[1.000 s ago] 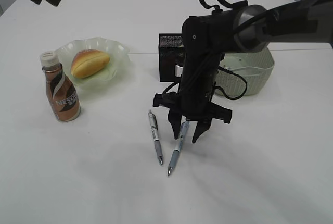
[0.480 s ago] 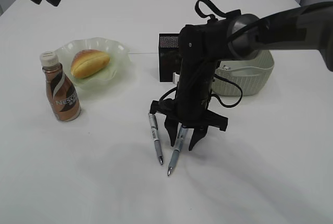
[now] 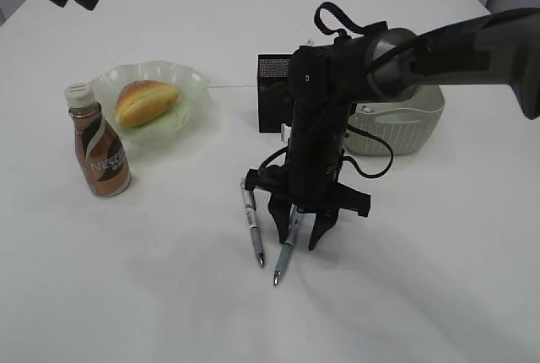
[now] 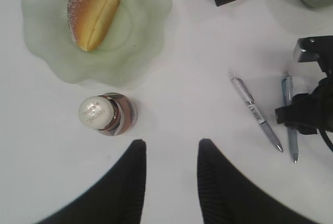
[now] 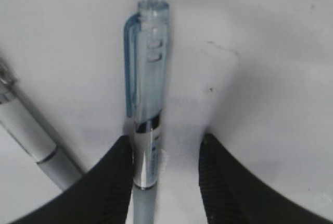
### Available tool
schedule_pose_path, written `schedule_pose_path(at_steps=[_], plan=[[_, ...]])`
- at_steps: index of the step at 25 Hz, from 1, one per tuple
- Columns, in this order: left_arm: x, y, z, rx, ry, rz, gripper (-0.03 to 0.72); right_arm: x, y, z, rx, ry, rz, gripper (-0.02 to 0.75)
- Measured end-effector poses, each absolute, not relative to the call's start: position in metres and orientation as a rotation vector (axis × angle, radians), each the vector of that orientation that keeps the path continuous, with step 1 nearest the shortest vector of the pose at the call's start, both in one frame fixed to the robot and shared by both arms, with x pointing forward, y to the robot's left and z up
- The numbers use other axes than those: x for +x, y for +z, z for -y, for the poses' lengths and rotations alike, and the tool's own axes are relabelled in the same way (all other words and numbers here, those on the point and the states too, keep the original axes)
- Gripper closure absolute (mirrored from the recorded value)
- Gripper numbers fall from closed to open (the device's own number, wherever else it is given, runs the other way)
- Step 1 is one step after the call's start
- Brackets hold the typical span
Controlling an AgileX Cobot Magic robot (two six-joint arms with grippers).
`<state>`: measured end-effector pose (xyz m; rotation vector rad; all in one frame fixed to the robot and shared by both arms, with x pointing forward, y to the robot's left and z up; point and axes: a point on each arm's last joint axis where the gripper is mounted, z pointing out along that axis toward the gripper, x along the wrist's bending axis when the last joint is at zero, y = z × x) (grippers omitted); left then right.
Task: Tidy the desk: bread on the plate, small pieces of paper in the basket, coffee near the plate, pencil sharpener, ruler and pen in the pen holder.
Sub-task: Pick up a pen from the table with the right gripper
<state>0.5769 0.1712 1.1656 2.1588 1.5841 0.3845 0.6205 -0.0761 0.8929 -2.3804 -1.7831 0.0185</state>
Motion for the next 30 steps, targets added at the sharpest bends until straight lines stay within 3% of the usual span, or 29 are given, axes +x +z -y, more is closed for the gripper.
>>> schedule_pose_path(at_steps=[19,26,30], plan=[[0.5769,1.1656,-0.1712,2.159,0.385,-1.584,0.446,0.6197,0.8925,0.0764,-2.377,0.038,1.782,0.405],[0.5769,1.1656,-0.1712,2.159,0.385,-1.584,0.446,0.6195,0.8917,0.0769,-2.375,0.047,1.79,0.593],[0.5769,1.1656,-0.1712,2.159,0.385,-1.584,0.446,0.6181,0.8918,0.0776,-2.326,0.065,1.845,0.636]])
